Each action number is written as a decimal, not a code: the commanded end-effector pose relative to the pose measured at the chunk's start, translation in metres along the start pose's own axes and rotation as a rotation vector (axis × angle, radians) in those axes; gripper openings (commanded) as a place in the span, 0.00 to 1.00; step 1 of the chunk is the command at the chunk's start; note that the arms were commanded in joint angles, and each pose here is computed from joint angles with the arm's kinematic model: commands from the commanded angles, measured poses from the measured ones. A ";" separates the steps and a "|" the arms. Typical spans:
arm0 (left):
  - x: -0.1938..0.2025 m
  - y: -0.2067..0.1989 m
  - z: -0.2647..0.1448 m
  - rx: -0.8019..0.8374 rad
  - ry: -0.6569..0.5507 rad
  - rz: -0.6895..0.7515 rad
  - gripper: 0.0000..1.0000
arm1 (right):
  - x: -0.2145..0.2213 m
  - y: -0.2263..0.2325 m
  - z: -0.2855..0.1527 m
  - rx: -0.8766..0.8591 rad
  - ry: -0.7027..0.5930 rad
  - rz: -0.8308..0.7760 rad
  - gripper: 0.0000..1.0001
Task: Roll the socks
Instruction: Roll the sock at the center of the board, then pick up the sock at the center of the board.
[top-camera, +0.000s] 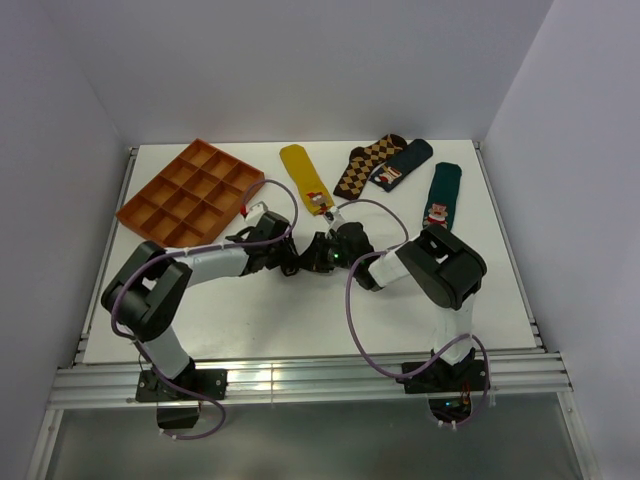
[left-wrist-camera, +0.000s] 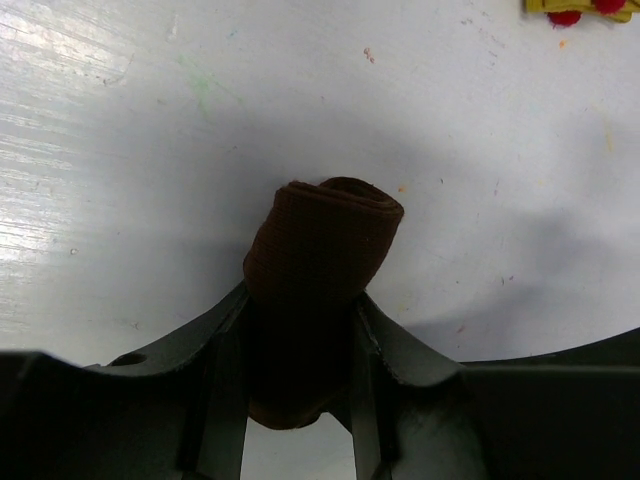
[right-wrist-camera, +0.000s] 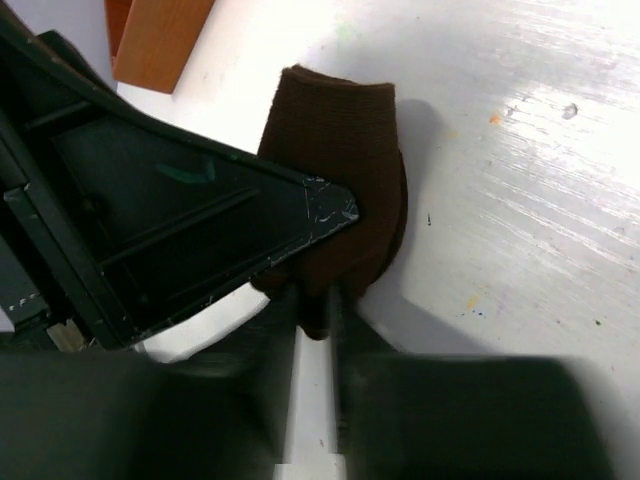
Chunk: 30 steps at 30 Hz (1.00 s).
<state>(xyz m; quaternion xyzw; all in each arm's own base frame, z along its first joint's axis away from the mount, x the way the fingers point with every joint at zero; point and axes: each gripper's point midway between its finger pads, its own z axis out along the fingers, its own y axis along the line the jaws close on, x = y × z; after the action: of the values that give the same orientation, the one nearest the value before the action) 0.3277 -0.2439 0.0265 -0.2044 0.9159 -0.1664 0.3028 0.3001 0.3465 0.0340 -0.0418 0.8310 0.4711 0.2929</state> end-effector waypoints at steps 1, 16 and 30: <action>0.057 0.054 -0.002 -0.125 0.206 0.047 0.01 | -0.001 -0.008 0.008 0.026 -0.012 -0.021 0.10; 0.042 0.062 -0.008 -0.054 0.175 -0.018 0.62 | 0.007 -0.021 0.008 0.098 0.039 -0.014 0.00; 0.024 0.053 -0.010 0.083 0.149 -0.026 0.69 | 0.013 -0.026 0.010 0.117 0.078 0.004 0.00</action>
<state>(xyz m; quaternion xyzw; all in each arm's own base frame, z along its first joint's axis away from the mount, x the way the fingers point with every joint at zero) 0.3211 -0.2264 0.0347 -0.2134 0.8957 -0.2616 0.2894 0.3057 0.3515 0.0327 -0.0445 0.8410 0.4606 0.2803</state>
